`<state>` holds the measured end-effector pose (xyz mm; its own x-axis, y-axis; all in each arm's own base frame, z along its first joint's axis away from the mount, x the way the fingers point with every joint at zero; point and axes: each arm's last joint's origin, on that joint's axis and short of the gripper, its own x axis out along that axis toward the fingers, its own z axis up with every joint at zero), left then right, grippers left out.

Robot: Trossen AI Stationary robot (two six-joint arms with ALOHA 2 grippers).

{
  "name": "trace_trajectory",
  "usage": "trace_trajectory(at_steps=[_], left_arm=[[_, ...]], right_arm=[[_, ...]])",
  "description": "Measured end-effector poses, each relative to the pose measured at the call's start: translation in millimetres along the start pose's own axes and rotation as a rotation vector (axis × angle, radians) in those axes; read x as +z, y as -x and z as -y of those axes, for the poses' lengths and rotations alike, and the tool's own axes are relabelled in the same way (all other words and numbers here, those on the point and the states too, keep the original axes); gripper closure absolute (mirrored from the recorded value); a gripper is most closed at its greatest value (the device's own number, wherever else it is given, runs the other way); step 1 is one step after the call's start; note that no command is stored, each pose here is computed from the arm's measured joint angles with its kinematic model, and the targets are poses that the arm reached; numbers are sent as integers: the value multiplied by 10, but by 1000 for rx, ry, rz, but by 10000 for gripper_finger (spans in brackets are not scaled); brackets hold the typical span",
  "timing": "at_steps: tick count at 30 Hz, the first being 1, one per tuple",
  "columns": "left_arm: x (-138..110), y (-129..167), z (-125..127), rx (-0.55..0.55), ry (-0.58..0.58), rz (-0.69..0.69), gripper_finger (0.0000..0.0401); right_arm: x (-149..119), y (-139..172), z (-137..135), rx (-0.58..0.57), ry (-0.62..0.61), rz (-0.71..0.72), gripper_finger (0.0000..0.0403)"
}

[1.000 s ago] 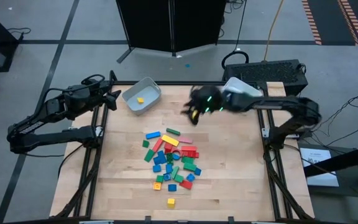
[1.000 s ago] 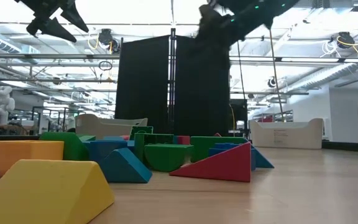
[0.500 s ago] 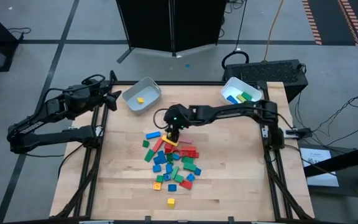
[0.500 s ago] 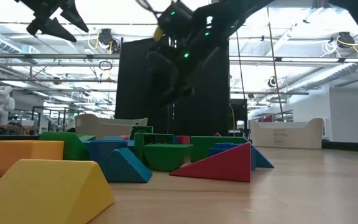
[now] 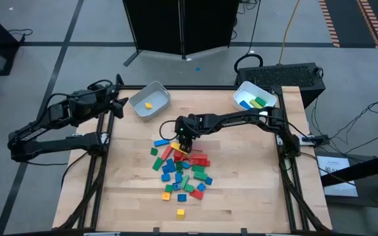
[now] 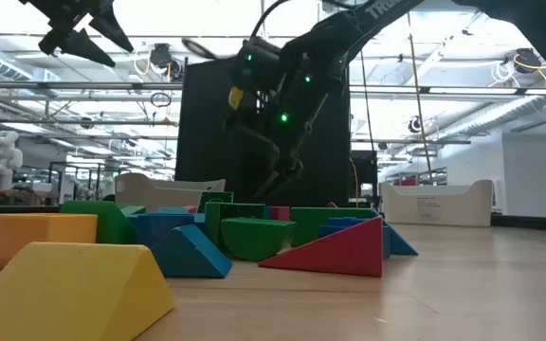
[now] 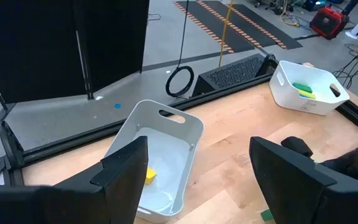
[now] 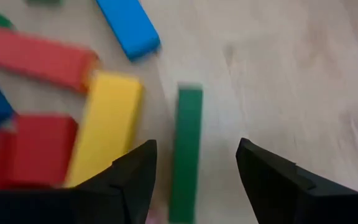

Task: Sort blocks by size
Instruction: Put the rectangular green block into the white bin

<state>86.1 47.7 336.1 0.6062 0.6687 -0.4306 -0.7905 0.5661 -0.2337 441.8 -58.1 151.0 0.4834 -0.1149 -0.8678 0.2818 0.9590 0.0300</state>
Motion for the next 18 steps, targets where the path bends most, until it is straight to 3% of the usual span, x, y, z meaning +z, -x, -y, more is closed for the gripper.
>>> trace_trajectory(at_steps=[5, 7, 11, 15, 18], left_arm=[[0, 1, -1, 0, 0, 0, 120], [0, 0, 0, 0, 0, 0, 120], [0, 0, 0, 0, 1, 0, 120], [0, 1, 0, 0, 1, 1, 120], [1, 1, -1, 1, 1, 1, 120]], right_arm=[[-75, -145, 111, -17, -44, -61, 208], [-89, -144, 122, -22, -56, -79, 245], [-86, -123, 144, -26, -67, -83, 365], [-58, -55, 199, -29, -117, -72, 369], [-34, 193, 309, -80, -191, -92, 369]])
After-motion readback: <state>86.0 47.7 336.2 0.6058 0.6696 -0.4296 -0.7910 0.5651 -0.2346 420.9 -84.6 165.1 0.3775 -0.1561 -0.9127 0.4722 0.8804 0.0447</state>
